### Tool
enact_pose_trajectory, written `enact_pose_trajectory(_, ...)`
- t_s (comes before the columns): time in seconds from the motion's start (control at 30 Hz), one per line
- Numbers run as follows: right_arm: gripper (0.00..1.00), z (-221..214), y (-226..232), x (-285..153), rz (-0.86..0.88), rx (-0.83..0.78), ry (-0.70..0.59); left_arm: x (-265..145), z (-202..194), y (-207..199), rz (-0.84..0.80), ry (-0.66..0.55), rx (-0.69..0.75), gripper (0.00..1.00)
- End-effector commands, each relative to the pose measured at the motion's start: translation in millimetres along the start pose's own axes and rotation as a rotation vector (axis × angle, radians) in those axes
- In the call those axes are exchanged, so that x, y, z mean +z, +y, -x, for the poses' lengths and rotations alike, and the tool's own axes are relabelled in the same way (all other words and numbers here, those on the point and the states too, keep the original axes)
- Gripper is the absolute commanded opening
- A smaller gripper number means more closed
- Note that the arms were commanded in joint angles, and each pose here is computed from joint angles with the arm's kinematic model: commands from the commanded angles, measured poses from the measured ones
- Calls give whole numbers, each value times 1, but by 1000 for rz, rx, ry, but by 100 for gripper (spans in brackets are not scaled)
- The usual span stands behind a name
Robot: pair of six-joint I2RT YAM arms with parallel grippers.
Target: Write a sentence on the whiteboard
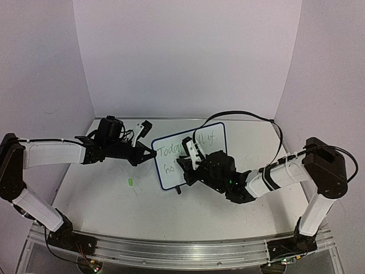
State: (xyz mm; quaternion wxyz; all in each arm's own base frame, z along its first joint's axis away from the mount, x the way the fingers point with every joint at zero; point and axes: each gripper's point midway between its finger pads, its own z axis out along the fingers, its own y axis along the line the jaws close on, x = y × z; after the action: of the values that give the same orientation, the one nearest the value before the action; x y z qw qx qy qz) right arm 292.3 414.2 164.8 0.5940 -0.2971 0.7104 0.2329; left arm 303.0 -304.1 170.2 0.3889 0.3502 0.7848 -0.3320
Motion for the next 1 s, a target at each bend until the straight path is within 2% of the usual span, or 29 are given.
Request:
enact_pose_trajectory(0.0, 0, 11, -2, 5, -19, -2, -29, -5, -2, 23, 121, 27, 74, 0)
enact_pose_trajectory(0.73, 0, -2, -4, 12, -39, 1, 1, -4, -2, 23, 120, 28, 73, 0)
enact_pose_trajectory(0.97, 0, -17, -7, 14, -60, -8, 49, -5, -2, 23, 121, 27, 74, 0)
